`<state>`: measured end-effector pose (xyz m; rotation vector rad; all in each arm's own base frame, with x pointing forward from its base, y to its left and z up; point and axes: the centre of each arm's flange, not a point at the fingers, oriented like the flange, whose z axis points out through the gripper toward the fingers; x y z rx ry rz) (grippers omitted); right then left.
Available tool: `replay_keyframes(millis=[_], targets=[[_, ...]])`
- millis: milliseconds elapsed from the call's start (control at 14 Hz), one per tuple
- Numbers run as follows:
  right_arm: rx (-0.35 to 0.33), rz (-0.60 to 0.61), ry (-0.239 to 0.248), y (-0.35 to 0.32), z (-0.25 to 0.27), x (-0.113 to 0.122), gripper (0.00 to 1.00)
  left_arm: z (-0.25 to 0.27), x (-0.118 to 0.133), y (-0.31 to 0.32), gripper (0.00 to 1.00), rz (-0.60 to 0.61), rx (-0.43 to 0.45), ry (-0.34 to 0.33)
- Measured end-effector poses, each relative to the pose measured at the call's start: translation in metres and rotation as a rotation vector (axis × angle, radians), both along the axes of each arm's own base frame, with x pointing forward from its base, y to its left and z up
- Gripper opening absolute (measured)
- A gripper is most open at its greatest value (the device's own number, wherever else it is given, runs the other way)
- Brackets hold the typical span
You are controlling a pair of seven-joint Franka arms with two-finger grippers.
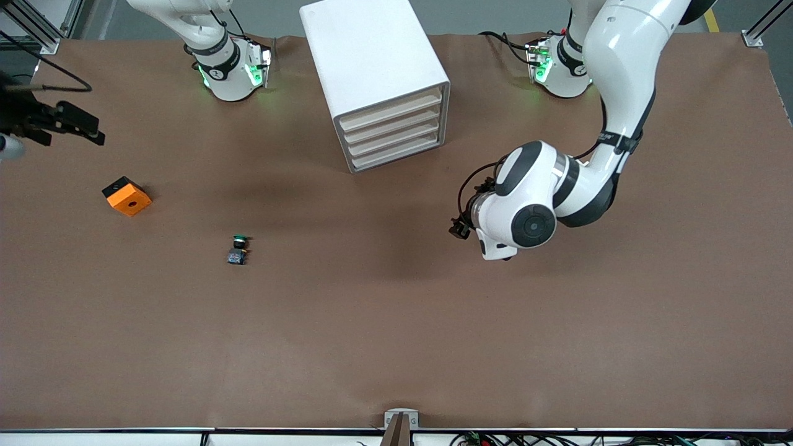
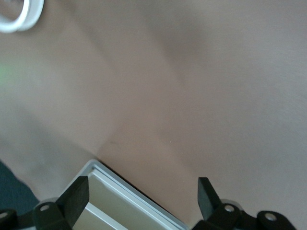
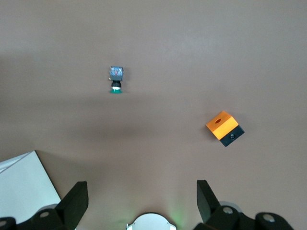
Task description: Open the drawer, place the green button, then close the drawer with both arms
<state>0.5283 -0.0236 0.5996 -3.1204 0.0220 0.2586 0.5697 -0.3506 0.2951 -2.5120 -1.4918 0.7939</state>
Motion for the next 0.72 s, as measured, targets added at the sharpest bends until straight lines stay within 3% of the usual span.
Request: replay_keyframes(millis=[143,287,502,717], targets=[[0.003,-0.007,0.036,-0.013,-0.036,0.021,1.0,-0.014,-0.008,-0.006,1.0,0.09,0.035,0.103],[0.002,-0.016,0.015,-0.019,-0.06,0.037,1.0,-0.021,-0.017,-0.012,1.0,0.164,0.083,0.218],[-0.002,-0.079,-0.007,-0.01,-0.089,0.042,1.0,-0.033,-0.032,-0.026,1.0,0.269,0.158,0.373],[0.039,-0.129,-0.04,0.01,-0.116,0.044,1.0,-0.061,-0.047,-0.038,1.0,0.334,0.208,0.499]])
